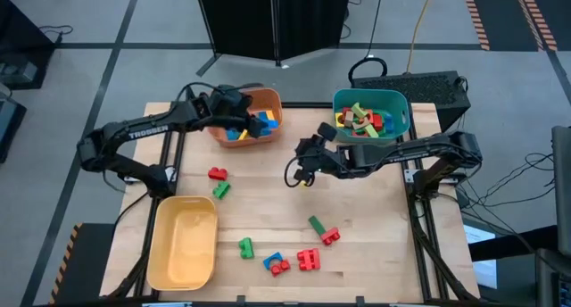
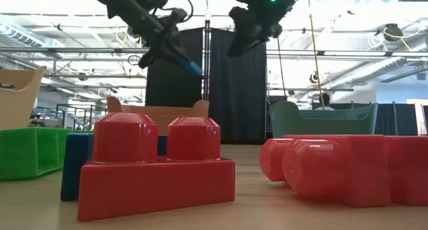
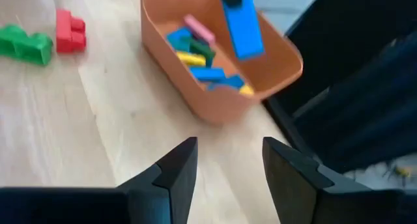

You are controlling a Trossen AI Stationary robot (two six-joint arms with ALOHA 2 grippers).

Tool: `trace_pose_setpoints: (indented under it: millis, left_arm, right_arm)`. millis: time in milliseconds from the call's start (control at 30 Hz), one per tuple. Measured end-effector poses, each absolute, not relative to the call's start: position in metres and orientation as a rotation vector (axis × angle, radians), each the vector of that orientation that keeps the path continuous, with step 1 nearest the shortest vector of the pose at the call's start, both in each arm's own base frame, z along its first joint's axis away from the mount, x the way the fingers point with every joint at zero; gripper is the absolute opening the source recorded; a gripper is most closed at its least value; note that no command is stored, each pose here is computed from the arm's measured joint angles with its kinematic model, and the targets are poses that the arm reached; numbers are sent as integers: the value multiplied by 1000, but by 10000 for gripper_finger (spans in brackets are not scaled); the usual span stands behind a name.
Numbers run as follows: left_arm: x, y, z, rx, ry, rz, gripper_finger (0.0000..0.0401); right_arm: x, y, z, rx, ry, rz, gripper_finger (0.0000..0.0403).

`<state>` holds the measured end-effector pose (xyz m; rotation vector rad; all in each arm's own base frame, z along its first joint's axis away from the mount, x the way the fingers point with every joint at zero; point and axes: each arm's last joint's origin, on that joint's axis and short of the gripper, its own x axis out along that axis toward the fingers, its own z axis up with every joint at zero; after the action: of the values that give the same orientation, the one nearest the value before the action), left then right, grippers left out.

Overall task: Sort blocks by size
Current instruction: Put the blue rectangular block into the orange bin

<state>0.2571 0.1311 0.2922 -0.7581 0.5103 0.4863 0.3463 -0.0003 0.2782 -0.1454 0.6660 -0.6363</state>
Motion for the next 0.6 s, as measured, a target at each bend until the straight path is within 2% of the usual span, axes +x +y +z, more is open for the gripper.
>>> trace_pose_setpoints:
  millis: [167, 300, 467, 600]
  left_arm:
    - [240, 155, 285, -700, 566, 616, 34]
    - [232, 176, 275, -645, 622, 645, 34]
    - [231, 198, 243, -672, 763, 660, 34]
    - [235, 209, 218, -713, 838, 663, 34]
  right_arm:
    - [335, 1, 271, -34, 782, -590, 161]
    - [331, 6, 259, 5, 845, -522, 160]
    - [325, 19, 239, 157, 912, -402, 160]
    - [319, 30, 228, 286, 949, -385, 160]
